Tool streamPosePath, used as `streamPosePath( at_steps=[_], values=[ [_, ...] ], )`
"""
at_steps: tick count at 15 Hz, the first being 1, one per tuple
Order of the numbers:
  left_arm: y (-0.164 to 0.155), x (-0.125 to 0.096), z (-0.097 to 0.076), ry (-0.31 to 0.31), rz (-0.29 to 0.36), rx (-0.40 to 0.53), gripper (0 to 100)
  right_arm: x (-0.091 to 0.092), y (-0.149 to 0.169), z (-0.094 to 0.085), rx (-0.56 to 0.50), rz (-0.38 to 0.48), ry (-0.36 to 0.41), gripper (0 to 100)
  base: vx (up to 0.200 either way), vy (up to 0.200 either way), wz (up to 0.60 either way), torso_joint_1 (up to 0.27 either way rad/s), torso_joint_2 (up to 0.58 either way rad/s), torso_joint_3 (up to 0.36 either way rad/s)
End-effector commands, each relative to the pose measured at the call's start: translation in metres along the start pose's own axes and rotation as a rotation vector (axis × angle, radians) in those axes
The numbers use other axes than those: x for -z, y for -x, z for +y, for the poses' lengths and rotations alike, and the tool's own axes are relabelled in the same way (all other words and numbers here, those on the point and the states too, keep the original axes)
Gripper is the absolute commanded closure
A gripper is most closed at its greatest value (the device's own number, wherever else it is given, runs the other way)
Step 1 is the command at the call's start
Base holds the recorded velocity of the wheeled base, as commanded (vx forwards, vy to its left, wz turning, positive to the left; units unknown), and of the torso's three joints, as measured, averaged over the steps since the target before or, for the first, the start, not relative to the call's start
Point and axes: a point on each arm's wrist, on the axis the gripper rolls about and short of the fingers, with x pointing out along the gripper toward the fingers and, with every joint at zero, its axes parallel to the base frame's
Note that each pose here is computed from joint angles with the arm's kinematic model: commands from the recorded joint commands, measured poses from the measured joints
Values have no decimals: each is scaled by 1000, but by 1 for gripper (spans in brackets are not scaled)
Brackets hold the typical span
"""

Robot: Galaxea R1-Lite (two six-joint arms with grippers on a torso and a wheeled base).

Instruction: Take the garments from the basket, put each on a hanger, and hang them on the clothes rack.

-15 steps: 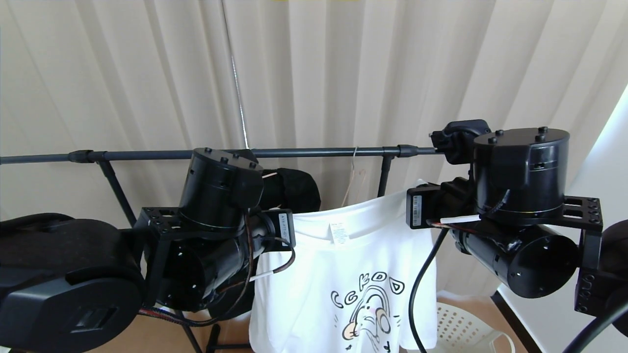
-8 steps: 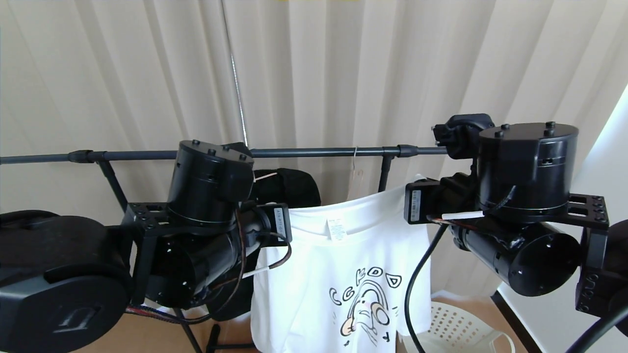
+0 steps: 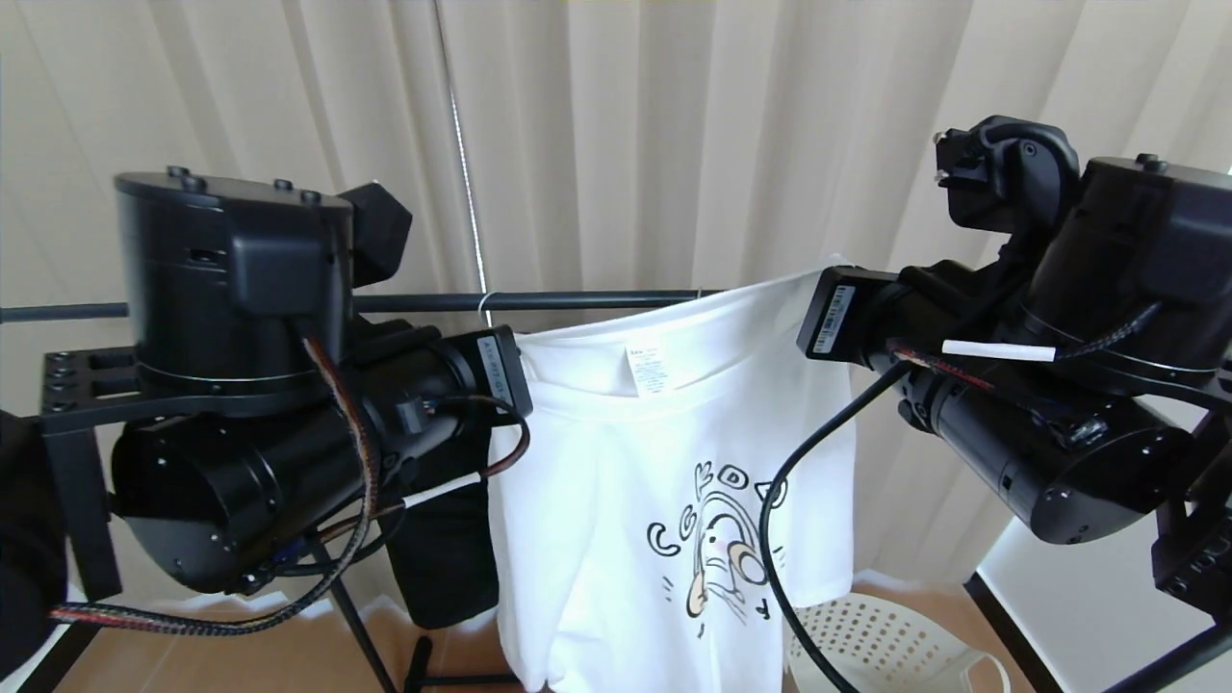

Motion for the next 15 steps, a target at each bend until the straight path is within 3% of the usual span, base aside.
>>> streamPosePath(
  at_steps=[1, 5, 6, 7, 12, 15],
  values=[
    [10, -9, 1, 19, -40, 20, 100, -1, 2, -1, -3, 0, 4, 100, 0, 0, 0, 0, 0, 0],
    [9, -12, -2, -11, -52, 32, 100, 2, 13, -3, -25, 11, 63, 100, 0, 0, 0, 0, 0, 0],
    [2, -16, -8, -25, -57, 81, 100, 8, 27, -8, -59, 32, 164, 100, 0, 0, 0, 0, 0, 0],
    [-4, -18, -10, -34, -53, 99, 100, 11, 33, -9, -74, 40, 202, 100, 0, 0, 0, 0, 0, 0],
    [-42, -31, -24, -75, -80, 95, 100, 22, 57, -13, -190, 73, 316, 100, 0, 0, 0, 0, 0, 0],
    [-72, -44, -32, -57, -121, 81, 100, 31, 77, -16, -339, 94, 392, 100, 0, 0, 0, 0, 0, 0]
  ],
)
